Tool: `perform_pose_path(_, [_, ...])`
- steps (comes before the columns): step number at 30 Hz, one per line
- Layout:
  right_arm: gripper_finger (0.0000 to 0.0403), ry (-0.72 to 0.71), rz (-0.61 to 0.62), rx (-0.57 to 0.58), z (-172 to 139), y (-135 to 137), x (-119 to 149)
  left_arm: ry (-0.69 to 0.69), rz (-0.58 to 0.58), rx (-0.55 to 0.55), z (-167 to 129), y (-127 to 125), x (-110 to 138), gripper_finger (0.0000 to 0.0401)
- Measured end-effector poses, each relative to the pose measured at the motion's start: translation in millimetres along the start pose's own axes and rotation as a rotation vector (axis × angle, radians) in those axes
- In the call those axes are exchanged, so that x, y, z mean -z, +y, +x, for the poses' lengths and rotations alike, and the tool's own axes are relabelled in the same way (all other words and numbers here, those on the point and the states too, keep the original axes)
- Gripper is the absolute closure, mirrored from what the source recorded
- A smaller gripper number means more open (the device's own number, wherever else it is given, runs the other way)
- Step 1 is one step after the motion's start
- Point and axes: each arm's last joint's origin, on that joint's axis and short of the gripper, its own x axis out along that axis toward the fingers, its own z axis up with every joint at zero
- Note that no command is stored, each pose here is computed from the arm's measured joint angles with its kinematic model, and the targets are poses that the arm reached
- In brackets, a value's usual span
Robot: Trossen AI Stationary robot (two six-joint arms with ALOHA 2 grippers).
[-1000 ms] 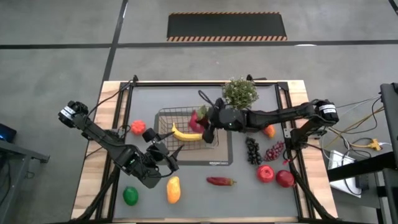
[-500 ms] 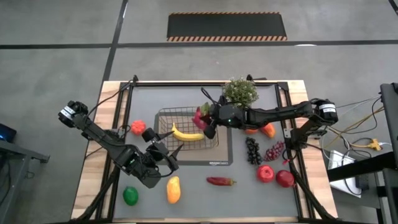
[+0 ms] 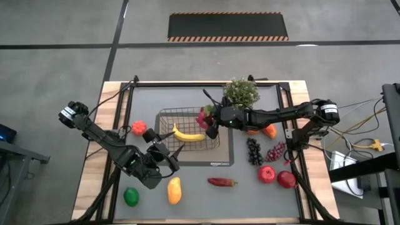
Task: Build produce basket
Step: Put the dragon fruit into the wire basket
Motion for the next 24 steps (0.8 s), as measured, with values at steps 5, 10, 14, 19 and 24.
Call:
perform_pose_path(5, [0.0158,0.009,0.005,0.003,0.0,-0.2,1.0,0.000,0.001,0.000,0.1,-0.2,0.1,0.0127])
perform_pose_path(10, [0.0157,0.024,-0.002,0.005,0.0,-0.4,2.5,0.000,0.000,0.000,0.1,-0.2,0.2,0.0127])
perform_pose_path(14, [0.0157,0.051,-0.012,0.001,-0.1,-0.6,5.2,0.000,0.001,0.000,0.1,-0.3,0.2,0.0127])
perform_pose_path(19, [0.0159,0.050,-0.007,0.002,0.0,-0.7,5.6,0.001,0.001,0.000,0.1,-0.4,0.3,0.0127])
perform_pose_path(24, [0.0137,0.045,-0.002,0.006,0.0,-0.8,5.3,0.001,0.001,0.000,0.1,-0.4,0.3,0.0127])
